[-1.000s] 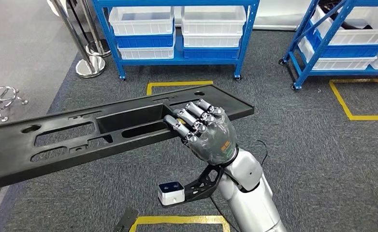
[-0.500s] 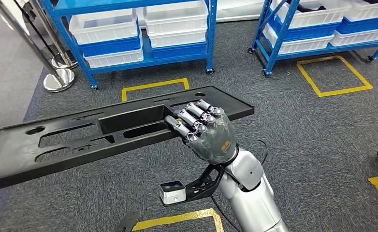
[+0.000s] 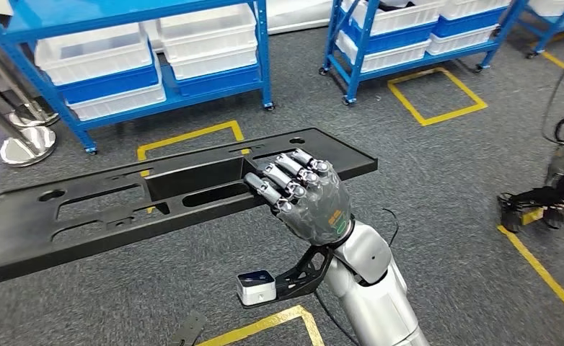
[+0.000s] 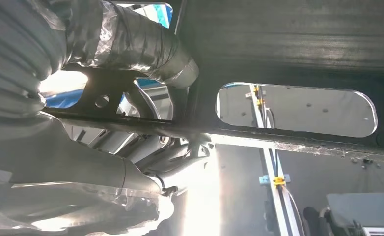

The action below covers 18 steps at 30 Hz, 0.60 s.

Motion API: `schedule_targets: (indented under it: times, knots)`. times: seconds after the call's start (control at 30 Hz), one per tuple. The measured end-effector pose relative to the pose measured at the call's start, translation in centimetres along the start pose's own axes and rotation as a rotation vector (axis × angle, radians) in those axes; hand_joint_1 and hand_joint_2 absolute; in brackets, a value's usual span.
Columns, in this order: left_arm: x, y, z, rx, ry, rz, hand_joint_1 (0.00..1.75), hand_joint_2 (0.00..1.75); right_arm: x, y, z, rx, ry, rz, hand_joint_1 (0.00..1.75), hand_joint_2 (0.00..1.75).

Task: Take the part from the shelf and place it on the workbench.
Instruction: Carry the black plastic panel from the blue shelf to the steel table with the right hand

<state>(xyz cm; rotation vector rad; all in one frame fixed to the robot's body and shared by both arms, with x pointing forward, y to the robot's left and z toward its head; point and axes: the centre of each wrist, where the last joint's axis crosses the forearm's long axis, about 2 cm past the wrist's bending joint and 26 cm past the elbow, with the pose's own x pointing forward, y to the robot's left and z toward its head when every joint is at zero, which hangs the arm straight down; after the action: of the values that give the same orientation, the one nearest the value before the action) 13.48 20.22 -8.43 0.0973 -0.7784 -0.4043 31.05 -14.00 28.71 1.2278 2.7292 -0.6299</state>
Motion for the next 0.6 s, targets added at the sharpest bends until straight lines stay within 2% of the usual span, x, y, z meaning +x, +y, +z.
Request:
schedule_targets:
  times: [0.6]
  knots:
    - [0.11, 0.18, -0.11, -0.001, -0.003, -0.005, 0.00, 1.75, -0.08, 0.06, -0.14, 0.001, -0.007, 0.000, 1.75, 1.75]
